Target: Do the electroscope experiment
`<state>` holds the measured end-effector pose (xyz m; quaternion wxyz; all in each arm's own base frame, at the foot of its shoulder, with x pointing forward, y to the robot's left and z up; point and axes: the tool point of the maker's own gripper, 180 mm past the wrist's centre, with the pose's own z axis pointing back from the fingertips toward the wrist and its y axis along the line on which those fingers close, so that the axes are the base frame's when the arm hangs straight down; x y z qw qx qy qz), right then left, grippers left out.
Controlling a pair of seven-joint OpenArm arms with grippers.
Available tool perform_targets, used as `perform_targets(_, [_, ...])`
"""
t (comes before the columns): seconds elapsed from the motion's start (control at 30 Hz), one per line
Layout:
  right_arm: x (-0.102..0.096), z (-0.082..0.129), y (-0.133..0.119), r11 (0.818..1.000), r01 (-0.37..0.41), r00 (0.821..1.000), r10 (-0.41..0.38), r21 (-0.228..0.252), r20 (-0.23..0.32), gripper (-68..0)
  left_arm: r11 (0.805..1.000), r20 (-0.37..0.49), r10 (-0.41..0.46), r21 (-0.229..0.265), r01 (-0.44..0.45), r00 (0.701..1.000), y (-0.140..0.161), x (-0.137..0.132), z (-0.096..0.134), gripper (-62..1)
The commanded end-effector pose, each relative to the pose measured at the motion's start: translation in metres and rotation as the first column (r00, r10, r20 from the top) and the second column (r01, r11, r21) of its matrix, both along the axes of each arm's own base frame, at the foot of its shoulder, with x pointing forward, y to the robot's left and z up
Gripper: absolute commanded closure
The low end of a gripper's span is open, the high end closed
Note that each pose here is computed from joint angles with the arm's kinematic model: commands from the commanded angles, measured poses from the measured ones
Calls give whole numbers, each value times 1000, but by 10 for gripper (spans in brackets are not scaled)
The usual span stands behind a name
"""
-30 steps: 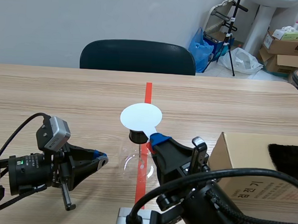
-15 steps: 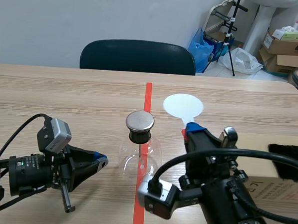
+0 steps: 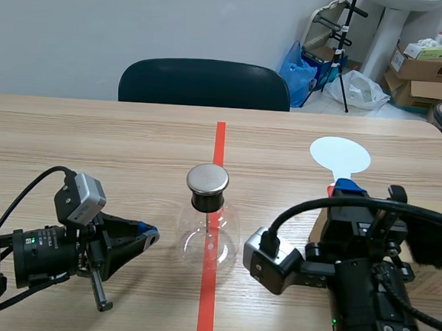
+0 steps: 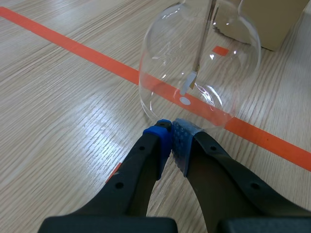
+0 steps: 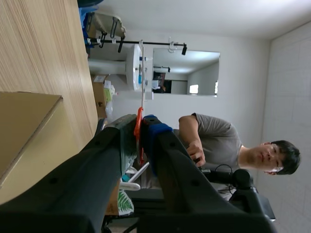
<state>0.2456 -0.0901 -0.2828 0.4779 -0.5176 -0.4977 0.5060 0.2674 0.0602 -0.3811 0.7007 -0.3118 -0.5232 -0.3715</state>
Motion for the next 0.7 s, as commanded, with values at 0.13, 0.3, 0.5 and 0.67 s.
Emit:
perform_targets(0.13, [5, 10, -2, 1000, 9, 999, -9, 9, 36, -10, 999, 23, 1, -34, 0, 1000, -4, 4, 11, -30])
perform_targets(0.3, [5, 10, -2, 1000, 4, 999, -5, 9, 35, -10, 999, 23, 1, -33, 0, 1000, -4, 4, 10, -30])
perform_targets(0.5, [5, 10, -1, 1000, 1, 999, -1, 9, 35, -10, 999, 23, 1, -34, 0, 1000, -4, 4, 10, -30])
perform_targets(0.67, [5, 10, -1, 1000, 1, 999, -1, 9, 35, -10, 999, 23, 1, -34, 0, 1000, -4, 4, 10, -29])
